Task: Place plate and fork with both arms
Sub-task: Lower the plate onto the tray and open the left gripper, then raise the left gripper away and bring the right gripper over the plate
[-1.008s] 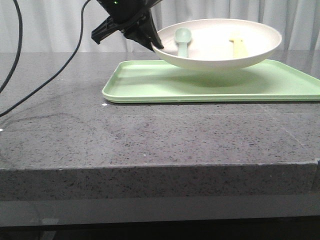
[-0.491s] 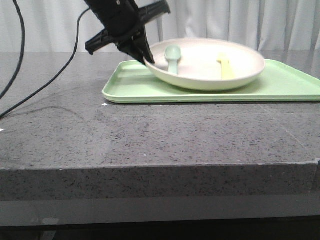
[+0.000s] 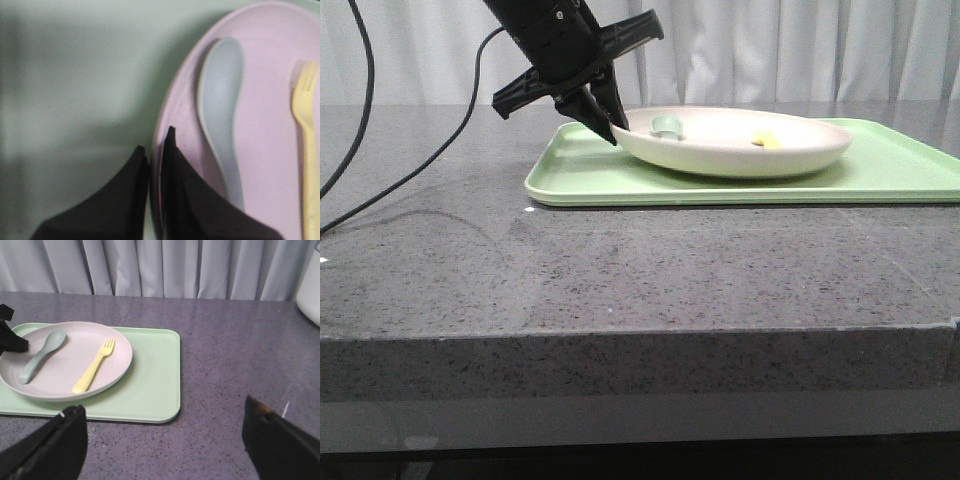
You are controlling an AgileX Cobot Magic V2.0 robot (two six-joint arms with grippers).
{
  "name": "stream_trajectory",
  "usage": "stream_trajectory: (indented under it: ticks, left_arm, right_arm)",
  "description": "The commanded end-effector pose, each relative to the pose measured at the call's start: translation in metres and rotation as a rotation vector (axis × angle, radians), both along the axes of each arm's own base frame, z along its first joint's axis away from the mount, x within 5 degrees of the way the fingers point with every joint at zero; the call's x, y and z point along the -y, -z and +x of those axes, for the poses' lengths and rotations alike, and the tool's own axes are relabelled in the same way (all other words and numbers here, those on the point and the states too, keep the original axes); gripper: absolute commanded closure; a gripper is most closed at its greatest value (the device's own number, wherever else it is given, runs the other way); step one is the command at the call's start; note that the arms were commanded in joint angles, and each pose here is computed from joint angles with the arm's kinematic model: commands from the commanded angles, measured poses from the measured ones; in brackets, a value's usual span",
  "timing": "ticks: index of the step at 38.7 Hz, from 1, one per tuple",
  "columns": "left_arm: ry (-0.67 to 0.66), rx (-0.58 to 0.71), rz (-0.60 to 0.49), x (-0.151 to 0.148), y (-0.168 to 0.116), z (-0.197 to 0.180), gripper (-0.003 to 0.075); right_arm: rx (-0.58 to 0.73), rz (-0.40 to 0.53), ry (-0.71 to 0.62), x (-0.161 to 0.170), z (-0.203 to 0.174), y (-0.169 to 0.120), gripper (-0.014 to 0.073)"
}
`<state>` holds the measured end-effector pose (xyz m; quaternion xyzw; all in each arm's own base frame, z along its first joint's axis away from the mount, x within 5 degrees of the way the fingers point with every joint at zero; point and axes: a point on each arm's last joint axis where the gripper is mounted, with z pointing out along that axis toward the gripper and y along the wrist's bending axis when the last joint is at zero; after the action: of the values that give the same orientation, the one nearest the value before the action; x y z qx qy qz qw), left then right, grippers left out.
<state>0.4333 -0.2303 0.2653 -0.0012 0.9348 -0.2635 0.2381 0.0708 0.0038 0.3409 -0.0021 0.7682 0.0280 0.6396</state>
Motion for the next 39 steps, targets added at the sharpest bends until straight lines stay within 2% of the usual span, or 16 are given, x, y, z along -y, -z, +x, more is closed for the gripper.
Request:
stream_trajectory:
  ticks: [1,4,8,14,18,25,29,34,39]
  left_arm:
    - [-0.016,0.108,-0.092,0.003,-0.046,-0.008,0.0465]
    - [-0.016,0.111,-0.091,0.003,-0.046,-0.008,0.0365]
    - [-0.014,0.114,-0.087,0.003,-0.046,-0.008,0.0313]
    - [0.049,0.164,-0.049,-0.001,-0.061,-0.016,0.0312]
    - [0.093,0.213,0.018,-0.009,-0.081,-0.027,0.0313]
    - [0.141,0.312,0.273,-0.028,-0.114,-0.056,0.0314]
    - [0.169,0.375,0.348,-0.029,-0.129,-0.080,0.0325]
    - [0.212,0.462,0.383,-0.030,-0.141,-0.115,0.0333]
    - [0.224,0.515,0.358,-0.043,-0.146,-0.148,0.0333]
  right_arm:
    - [0.095,0.001,0.009,0.001,0.002,-0.016,-0.0050]
    - [0.095,0.001,0.009,0.001,0.002,-0.016,-0.0050]
    - [0.095,0.001,0.009,0.001,0.002,-0.016,-0.0050]
    - [0.095,0.001,0.009,0.001,0.002,-0.016,-0.0050]
    - [0.095,0.001,0.009,0.001,0.002,-0.016,-0.0050]
    - [0.095,0.001,0.009,0.001,0.002,-0.016,-0.0050]
    - [0.095,0.001,0.009,0.001,0.002,-0.016,-0.0050]
    - [0.095,0.001,0.009,0.001,0.002,-0.016,-0.0050]
    - [0.095,0.001,0.009,0.001,0.002,-0.016,-0.0050]
